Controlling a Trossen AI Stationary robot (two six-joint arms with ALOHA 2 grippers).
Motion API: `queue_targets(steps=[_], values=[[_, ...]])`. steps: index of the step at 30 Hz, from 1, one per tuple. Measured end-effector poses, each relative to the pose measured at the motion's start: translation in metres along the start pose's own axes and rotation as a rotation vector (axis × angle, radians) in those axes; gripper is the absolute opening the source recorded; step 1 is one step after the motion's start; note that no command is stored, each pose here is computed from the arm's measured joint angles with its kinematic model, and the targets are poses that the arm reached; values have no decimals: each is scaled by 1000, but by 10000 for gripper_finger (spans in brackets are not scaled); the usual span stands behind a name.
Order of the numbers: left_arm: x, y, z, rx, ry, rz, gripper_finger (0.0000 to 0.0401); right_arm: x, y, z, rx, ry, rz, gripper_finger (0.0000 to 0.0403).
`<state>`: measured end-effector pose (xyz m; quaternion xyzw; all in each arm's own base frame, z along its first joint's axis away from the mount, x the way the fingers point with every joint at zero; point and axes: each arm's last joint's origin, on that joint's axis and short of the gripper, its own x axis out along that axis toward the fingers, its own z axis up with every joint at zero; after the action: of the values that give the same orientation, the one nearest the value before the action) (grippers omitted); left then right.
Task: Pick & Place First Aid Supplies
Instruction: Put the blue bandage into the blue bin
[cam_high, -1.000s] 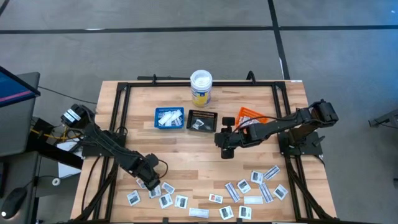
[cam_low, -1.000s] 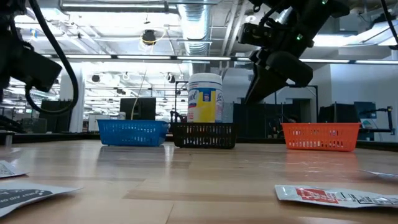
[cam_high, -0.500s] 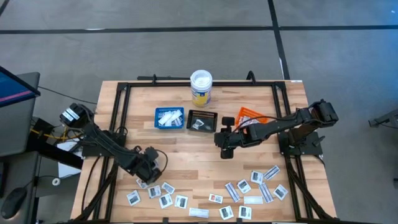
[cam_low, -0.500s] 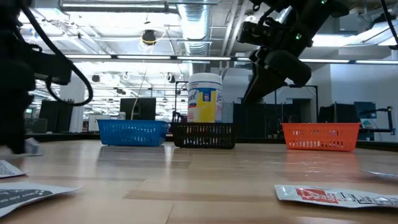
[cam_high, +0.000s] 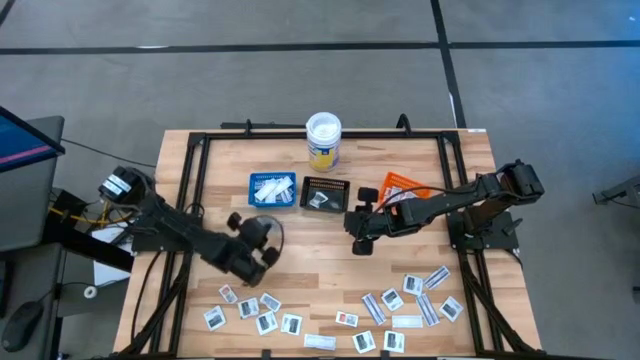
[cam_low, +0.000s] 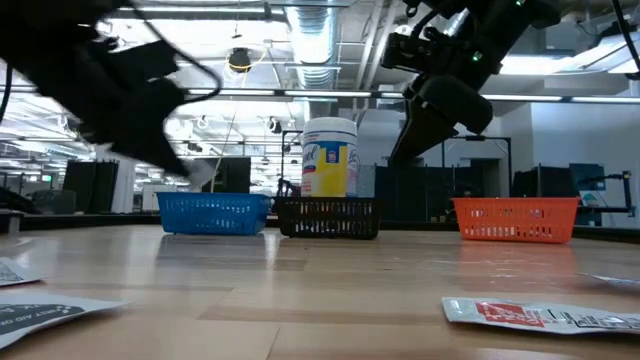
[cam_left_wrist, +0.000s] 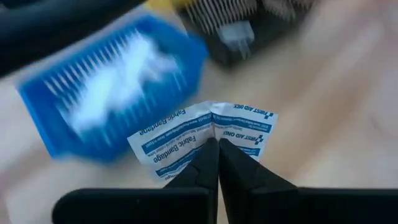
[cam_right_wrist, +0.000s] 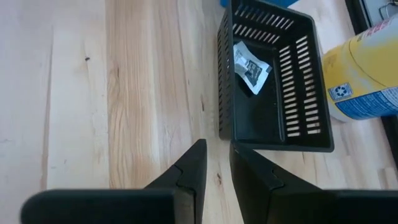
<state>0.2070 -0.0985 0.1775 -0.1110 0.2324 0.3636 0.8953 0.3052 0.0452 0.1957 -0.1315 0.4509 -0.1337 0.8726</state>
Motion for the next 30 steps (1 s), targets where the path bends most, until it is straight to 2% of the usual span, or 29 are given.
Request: queue_targets(steps=[2,4,8,12,14,18,21,24,30], values=[[10,3,10,-19,-68,59,9,0,0,1,5,-9,0,64],[23,9,18,-28,-73,122,14,0,0,2,10,-19,1,64],[54,30,33,-58,37,211,28,0,0,2,11,-21,1,64],[77,53,46,-106,59,323,49,0,0,2,11,-21,1,64],[86,62,51,-154,90,341,62,0,0,2,11,-21,1,64],[97,73,56,-220,182,307,88,0,0,2,10,-21,1,64],[98,69,59,-211,161,263,99,0,0,2,10,-21,1,64],[98,54,70,-174,65,142,101,0,0,2,10,-20,1,64],[82,20,98,-102,-214,-115,91,0,0,2,-12,-23,1,64]])
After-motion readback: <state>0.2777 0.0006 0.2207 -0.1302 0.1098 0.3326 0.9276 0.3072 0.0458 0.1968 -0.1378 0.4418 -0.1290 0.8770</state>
